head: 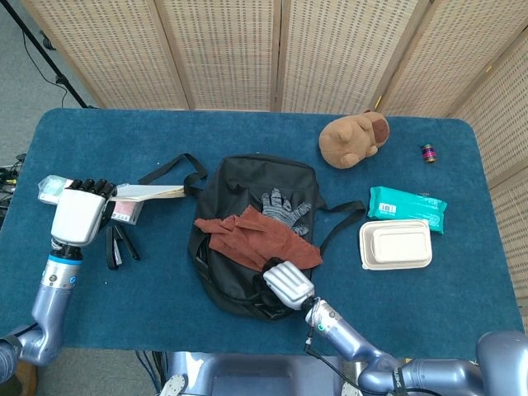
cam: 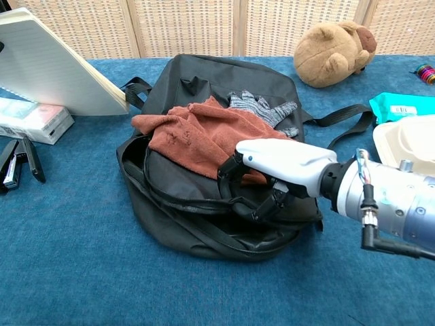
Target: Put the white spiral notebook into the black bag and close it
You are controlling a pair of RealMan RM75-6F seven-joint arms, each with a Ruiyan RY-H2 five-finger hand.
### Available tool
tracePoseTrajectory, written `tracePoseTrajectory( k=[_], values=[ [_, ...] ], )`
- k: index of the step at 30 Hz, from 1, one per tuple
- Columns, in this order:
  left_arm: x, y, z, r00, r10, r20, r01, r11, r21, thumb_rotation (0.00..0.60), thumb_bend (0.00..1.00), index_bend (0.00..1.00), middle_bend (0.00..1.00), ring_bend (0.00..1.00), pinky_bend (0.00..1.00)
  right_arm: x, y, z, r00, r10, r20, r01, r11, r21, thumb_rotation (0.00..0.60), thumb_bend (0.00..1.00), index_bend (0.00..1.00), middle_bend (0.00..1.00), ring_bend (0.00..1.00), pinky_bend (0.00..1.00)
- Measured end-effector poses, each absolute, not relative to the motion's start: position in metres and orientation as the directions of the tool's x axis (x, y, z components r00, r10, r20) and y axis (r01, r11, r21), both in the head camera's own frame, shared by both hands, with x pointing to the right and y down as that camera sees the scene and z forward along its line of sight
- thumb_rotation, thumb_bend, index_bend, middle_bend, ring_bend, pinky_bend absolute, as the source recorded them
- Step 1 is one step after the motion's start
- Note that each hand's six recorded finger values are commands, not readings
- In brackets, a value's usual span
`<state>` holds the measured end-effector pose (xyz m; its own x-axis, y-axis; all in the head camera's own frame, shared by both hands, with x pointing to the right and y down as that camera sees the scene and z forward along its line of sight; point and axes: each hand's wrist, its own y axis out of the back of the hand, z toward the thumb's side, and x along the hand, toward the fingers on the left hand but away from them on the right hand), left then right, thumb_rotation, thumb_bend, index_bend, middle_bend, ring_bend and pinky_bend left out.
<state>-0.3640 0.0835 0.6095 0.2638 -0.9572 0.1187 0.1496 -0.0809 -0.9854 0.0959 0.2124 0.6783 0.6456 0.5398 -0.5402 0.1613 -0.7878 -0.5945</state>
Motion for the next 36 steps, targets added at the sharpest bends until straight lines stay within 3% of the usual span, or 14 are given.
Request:
tracePoseTrajectory(
  k=[8,16,27,36],
  values=[
    [-0.367,0.084,0.607,0.275,-0.956,0.101,0.111,-0.073,-0.991,0.600,0.47,0.76,0.69,0.58,0.63,0.098,0.199,0.669,0.635,0.598,-0.488,0.242,-0.755,-0.610,0.600,0.55,0.63,0.63,0.36,0.25],
    [-0.367,0.086,0.587,0.347,-0.938,-0.014,-0.009,0.011,-1.000,0.600,0.48,0.78,0.70,0.60,0.63,0.101,0.157,0.656,0.587,0.681,-0.438,0.324,-0.693,-0.644,0.600,0.55,0.63,0.63,0.36,0.26],
    [-0.357,0.107,0.556,0.506,-0.850,-0.144,-0.195,0.050,-0.980,0.600,0.48,0.78,0.70,0.60,0.63,0.116,0.122,0.654,0.512,0.719,-0.469,0.330,-0.669,-0.666,0.600,0.55,0.63,0.63,0.36,0.26],
    [-0.366,0.127,0.537,0.547,-0.820,-0.168,-0.229,0.047,-0.972,0.600,0.48,0.78,0.70,0.60,0.63,0.133,0.105,0.661,0.460,0.744,-0.484,0.314,-0.646,-0.696,0.600,0.55,0.63,0.63,0.36,0.26]
  ],
)
